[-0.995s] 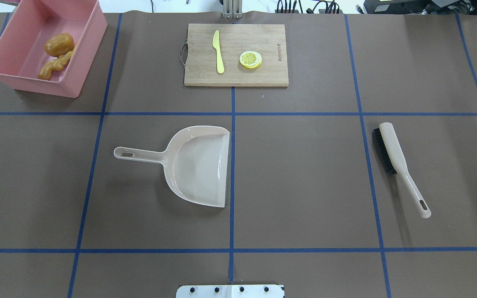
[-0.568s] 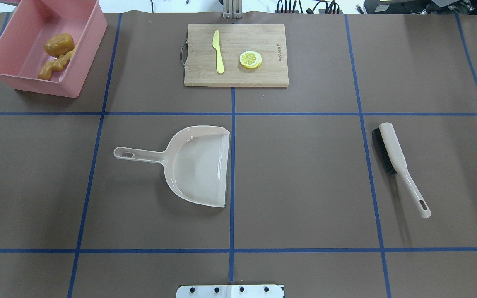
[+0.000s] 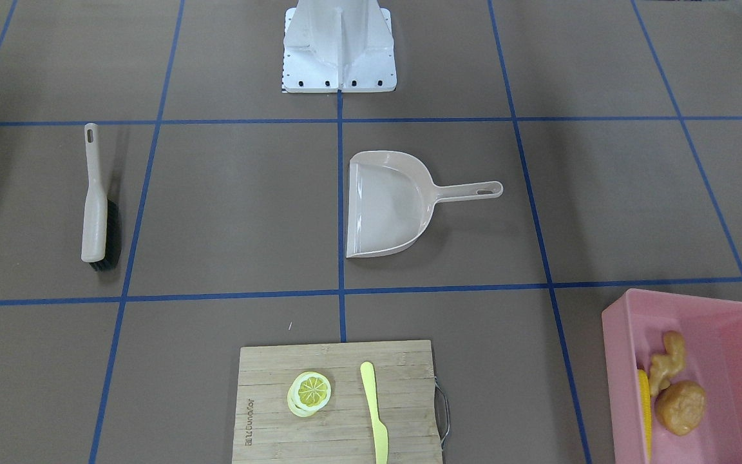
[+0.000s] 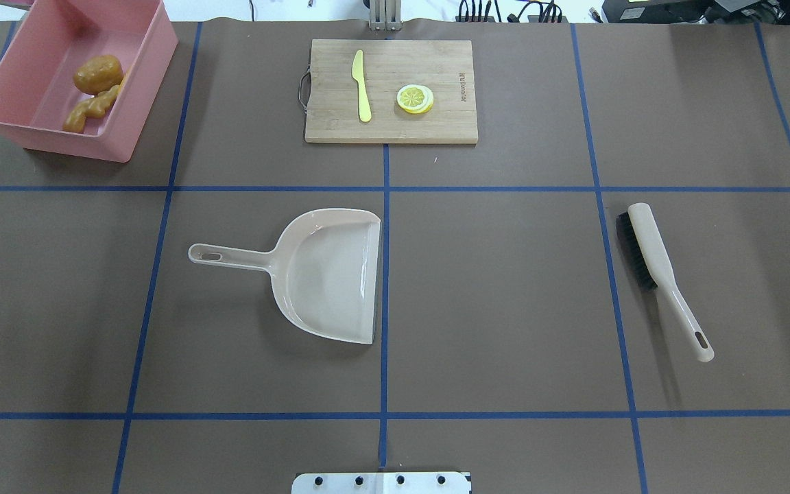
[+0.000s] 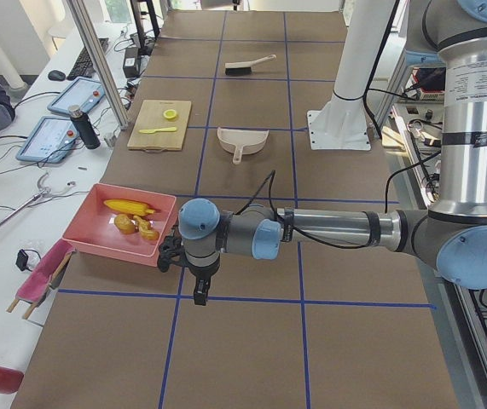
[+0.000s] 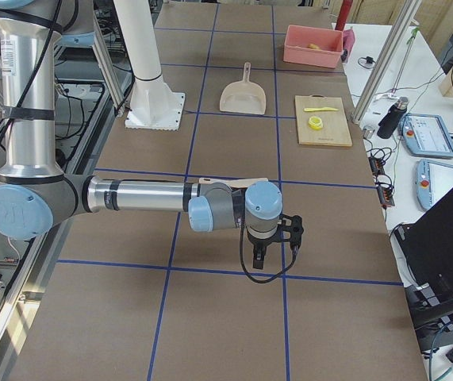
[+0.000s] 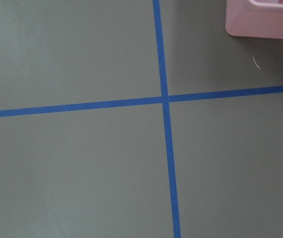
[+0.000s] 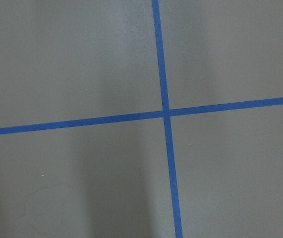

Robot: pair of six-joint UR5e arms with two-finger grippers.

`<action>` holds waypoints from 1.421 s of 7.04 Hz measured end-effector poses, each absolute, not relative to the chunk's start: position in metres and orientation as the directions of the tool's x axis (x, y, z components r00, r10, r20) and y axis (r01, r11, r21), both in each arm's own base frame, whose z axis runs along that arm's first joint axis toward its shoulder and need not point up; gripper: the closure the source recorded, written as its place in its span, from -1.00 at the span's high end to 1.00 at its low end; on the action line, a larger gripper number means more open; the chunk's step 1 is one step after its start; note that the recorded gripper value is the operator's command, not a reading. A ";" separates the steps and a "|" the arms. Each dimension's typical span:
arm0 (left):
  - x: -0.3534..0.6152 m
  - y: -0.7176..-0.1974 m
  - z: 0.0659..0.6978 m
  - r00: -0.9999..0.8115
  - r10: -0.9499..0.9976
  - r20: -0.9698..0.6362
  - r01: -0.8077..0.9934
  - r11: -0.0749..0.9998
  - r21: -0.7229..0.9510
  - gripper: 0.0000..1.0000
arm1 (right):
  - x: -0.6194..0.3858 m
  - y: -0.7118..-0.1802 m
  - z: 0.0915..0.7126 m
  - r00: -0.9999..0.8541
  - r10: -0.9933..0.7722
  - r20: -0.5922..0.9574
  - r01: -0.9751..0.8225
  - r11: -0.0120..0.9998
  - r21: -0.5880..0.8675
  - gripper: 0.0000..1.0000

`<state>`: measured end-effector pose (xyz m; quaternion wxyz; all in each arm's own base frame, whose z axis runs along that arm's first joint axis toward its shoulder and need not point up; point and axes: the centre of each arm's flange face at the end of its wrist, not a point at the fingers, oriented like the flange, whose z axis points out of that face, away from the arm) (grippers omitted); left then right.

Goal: Sweep and dump trash into bin

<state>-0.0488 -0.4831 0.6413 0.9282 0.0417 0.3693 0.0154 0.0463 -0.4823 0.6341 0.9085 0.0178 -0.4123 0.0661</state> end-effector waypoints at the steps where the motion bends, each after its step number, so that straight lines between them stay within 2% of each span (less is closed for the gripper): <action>1: -0.049 -0.483 0.643 0.726 0.059 -0.685 0.002 0.996 0.088 0.99 | 0.046 -0.481 0.635 0.651 0.107 0.751 -0.135 0.991 -0.024 1.00; 10: -0.051 -0.482 0.653 0.726 0.053 -0.686 0.002 0.997 0.080 0.99 | 0.048 -0.476 0.638 0.650 0.114 0.751 -0.137 0.990 -0.031 1.00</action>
